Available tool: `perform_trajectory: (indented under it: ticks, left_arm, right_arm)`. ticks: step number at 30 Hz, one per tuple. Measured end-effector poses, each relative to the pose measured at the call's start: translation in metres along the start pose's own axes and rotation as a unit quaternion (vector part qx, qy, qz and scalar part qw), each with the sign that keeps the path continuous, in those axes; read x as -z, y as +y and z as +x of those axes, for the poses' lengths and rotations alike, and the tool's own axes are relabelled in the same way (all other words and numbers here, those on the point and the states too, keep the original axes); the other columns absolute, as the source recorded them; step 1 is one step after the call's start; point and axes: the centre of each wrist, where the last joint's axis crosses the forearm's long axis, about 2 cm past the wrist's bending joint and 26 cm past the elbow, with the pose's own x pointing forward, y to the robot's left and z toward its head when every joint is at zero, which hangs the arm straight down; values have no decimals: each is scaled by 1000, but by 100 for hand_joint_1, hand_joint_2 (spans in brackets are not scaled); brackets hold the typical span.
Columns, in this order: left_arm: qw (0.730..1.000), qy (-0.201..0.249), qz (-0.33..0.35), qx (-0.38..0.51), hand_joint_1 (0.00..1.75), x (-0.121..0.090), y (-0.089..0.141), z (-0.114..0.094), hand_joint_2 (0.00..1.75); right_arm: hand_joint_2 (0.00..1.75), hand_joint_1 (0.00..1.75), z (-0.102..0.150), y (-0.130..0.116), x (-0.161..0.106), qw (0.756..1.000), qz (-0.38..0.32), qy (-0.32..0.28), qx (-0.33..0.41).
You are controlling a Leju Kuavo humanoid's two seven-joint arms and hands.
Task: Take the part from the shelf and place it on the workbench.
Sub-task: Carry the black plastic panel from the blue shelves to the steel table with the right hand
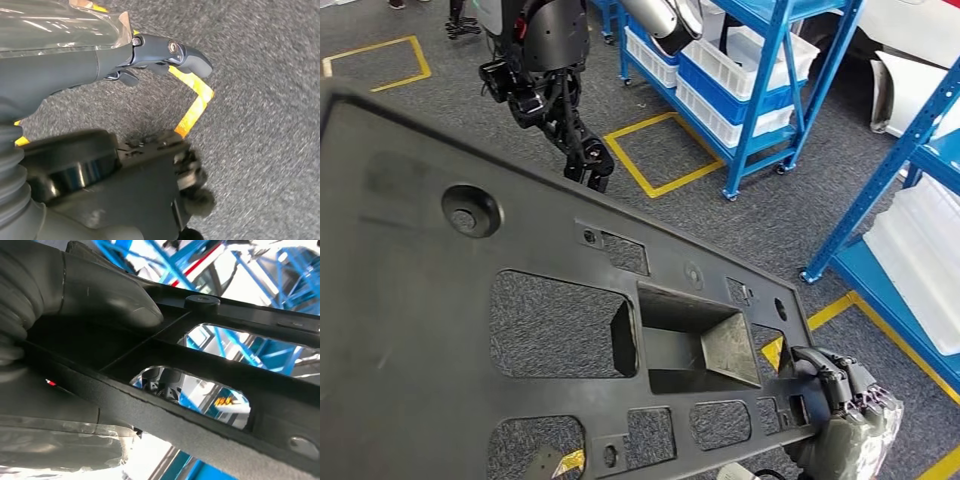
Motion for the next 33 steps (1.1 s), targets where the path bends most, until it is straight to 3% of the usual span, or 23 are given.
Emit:
perform_trajectory:
  ticks: [33]
  left_arm:
    - [1000,-1,1,-2,0,1,-1,2,175]
  right_arm:
    - [175,175,2,-1,3,1000,-6,-4,-1]
